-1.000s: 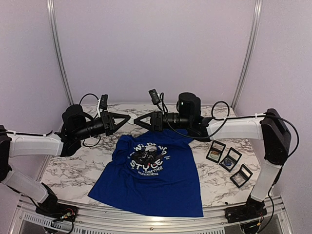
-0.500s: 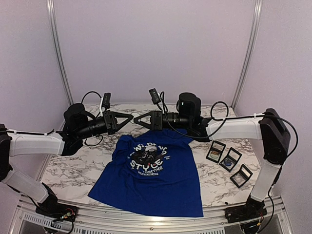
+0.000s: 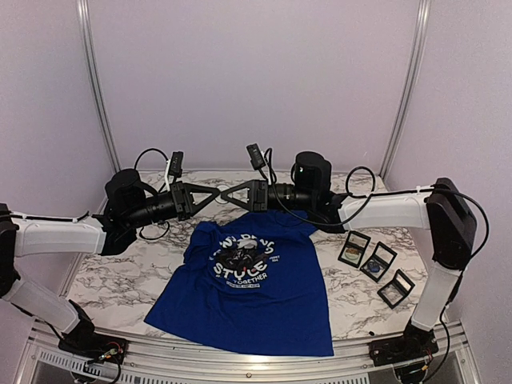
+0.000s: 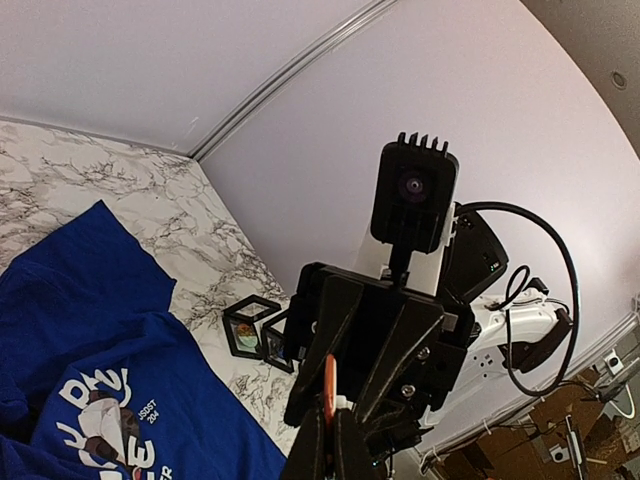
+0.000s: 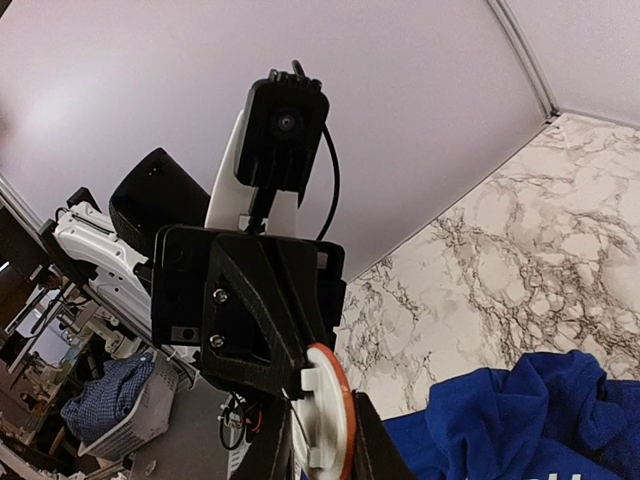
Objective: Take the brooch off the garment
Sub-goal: Close the brooch securely.
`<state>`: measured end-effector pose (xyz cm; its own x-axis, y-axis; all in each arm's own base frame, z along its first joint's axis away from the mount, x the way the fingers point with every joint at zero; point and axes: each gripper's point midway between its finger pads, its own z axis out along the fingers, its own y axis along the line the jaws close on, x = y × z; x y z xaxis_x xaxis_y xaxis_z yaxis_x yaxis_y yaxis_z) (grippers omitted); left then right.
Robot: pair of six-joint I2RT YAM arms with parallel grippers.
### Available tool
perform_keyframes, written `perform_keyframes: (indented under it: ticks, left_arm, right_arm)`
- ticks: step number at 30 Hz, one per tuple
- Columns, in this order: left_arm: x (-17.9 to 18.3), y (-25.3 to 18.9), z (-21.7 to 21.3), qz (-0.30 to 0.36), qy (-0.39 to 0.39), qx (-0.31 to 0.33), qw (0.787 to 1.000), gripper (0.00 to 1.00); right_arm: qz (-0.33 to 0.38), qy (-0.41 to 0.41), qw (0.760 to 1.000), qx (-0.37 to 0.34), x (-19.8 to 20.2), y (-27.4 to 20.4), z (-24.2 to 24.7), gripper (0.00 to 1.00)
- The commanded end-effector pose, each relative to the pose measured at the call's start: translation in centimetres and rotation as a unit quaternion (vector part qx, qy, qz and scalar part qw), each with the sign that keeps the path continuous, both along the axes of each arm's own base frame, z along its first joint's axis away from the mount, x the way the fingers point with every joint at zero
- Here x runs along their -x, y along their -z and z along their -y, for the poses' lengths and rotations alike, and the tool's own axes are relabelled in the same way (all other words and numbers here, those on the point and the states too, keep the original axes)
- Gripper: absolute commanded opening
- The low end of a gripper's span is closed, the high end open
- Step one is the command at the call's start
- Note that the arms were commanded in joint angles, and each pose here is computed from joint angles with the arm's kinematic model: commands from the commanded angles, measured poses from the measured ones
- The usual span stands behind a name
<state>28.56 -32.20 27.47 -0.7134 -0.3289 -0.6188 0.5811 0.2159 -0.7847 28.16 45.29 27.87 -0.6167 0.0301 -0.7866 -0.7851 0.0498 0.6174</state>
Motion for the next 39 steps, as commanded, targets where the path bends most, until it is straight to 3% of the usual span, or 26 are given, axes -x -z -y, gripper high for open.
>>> perform_keyframes:
  ticks: [1, 7, 39]
  left_arm:
    - [0.4, -1.0, 0.2, 0.014, 0.005, -0.002, 1.0, 0.0]
    - [0.7, -1.4, 0.3, 0.023, 0.006, -0.004, 1.0, 0.0]
    - [2.5, -3.4, 0.5, 0.077, 0.008, 0.009, 0.997, 0.0]
  right_arm:
    - [0.007, -0.003, 1.0, -0.012, 0.1, -0.6, 0.3, 0.14]
    - [0.003, -0.004, 1.0, -0.013, 0.1, -0.8, 0.3, 0.08]
    - [-0.055, -0.005, 0.998, -0.036, -0.4, -0.7, -0.1, 0.02]
